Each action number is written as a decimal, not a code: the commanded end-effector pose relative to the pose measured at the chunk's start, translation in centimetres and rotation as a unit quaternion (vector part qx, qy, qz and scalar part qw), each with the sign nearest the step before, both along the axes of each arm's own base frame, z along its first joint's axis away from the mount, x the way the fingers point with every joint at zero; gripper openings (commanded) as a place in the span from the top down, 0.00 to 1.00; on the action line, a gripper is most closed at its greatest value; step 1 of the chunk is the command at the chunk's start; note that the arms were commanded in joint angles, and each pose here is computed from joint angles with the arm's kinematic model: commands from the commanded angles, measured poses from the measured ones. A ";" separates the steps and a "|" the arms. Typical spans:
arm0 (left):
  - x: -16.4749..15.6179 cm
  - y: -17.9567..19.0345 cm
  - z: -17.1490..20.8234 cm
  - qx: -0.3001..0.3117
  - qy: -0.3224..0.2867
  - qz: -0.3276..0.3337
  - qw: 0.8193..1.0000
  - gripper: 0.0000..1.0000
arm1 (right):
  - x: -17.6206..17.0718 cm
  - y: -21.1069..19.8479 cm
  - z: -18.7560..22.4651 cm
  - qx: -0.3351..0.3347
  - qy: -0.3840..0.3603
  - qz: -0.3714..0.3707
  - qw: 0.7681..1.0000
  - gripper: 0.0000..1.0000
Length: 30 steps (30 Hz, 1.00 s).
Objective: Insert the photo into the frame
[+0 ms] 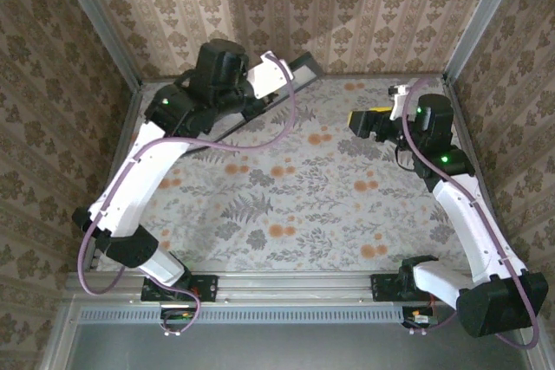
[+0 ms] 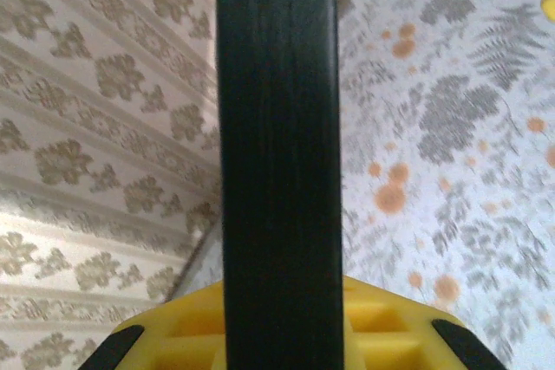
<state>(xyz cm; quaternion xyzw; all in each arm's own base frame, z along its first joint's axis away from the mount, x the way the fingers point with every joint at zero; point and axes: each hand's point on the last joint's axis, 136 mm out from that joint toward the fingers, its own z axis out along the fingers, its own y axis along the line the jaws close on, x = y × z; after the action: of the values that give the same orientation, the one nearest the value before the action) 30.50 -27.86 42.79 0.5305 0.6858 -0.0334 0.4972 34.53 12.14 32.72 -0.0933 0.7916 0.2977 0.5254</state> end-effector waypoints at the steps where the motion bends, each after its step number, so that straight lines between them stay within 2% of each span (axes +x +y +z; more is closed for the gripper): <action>1: -2.0 1.7 1.3 0.026 0.000 -0.046 0.999 1.00 | -0.7 2.6 2.8 -0.068 -0.139 0.100 0.983 0.19; 5: -3.3 2.3 0.4 0.049 0.029 -0.081 0.995 1.00 | -1.4 5.9 2.4 -0.100 -0.214 0.216 0.947 0.19; 9: -4.4 2.6 -0.2 0.058 0.055 -0.107 0.991 1.00 | -1.9 9.0 0.9 -0.130 -0.232 0.309 0.913 0.18; 15: -5.1 2.2 -0.9 0.060 0.084 -0.130 0.986 1.00 | -3.0 11.8 -0.2 -0.112 -0.256 0.403 0.872 0.17; 19: -5.6 1.7 -1.5 0.063 0.103 -0.151 0.981 1.00 | -2.2 12.7 -1.3 -0.122 -0.251 0.417 0.865 0.18; 23: -5.9 1.3 -2.0 0.064 0.116 -0.165 0.977 1.00 | -2.8 13.2 -1.5 -0.108 -0.245 0.446 0.854 0.27; 30: -5.7 0.7 -2.4 0.061 0.124 -0.173 0.975 1.00 | -3.3 13.5 -2.2 -0.098 -0.236 0.461 0.850 0.57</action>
<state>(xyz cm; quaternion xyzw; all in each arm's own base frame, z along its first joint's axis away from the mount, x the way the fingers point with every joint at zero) 24.88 -27.02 37.69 0.6515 0.6758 -0.1459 0.3122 32.22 25.15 30.12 -0.5503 0.5604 0.3757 0.4920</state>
